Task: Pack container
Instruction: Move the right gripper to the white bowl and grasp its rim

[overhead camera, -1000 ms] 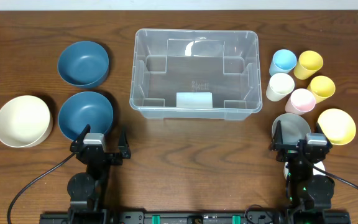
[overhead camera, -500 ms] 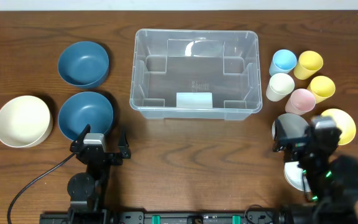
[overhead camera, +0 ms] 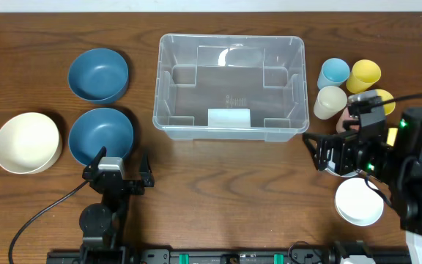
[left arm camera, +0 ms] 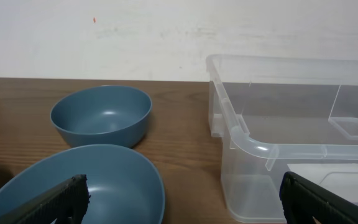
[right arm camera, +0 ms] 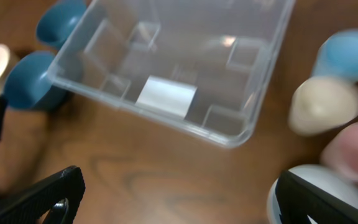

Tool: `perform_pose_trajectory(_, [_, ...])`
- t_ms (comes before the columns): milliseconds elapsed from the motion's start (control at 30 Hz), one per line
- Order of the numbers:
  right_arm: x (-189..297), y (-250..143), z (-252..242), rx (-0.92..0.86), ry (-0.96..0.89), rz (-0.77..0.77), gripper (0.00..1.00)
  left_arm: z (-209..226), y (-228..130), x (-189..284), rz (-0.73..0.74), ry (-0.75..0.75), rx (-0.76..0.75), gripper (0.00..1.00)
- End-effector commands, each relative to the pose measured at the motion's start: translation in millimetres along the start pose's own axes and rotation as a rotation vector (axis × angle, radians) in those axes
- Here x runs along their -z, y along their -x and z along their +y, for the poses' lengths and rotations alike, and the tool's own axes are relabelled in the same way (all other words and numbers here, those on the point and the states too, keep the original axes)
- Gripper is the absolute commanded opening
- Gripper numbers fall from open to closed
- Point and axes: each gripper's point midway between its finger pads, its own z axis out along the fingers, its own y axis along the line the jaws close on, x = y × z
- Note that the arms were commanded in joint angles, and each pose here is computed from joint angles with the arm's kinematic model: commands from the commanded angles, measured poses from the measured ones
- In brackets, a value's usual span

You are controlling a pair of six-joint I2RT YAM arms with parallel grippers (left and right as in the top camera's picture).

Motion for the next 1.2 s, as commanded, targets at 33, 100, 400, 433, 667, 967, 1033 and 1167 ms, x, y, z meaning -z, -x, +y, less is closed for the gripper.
perform_pose_trajectory(33, [-2, -21, -1, -0.095, 0.002, 0.109, 0.97, 0, -15, -1, 0.047, -0.007, -0.01, 0.98])
perform_pose_trajectory(100, [-1, -49, -29, -0.278, -0.181, 0.225, 0.93, 0, -15, -1, 0.047, -0.007, -0.01, 0.98])
perform_pose_trajectory(400, [58, -134, -102, -0.899, -0.908, 0.253, 0.99, 0, -15, -1, 0.047, -0.007, -0.01, 0.98])
perform_pose_trajectory(433, [57, -137, -104, -0.941, -0.923, 0.218, 0.99, 0, -15, -1, 0.047, -0.007, -0.01, 0.98])
perform_pose_trajectory(667, [32, -162, -115, -1.114, -0.925, 0.097, 0.99, 0, -15, -1, 0.047, -0.007, -0.01, 0.98])
perform_pose_trajectory(967, [-26, -205, -130, -1.03, -0.853, 0.182, 0.97, 0, -15, -1, 0.047, -0.007, -0.01, 0.98])
perform_pose_trajectory(1033, [-39, -211, -132, -0.997, -0.818, 0.197, 0.96, 0, -15, -1, 0.047, -0.007, -0.01, 0.98])
perform_pose_trajectory(1167, [-53, -220, -138, -0.956, -0.801, 0.199, 0.95, 0, -15, -1, 0.047, -0.007, -0.01, 0.98])
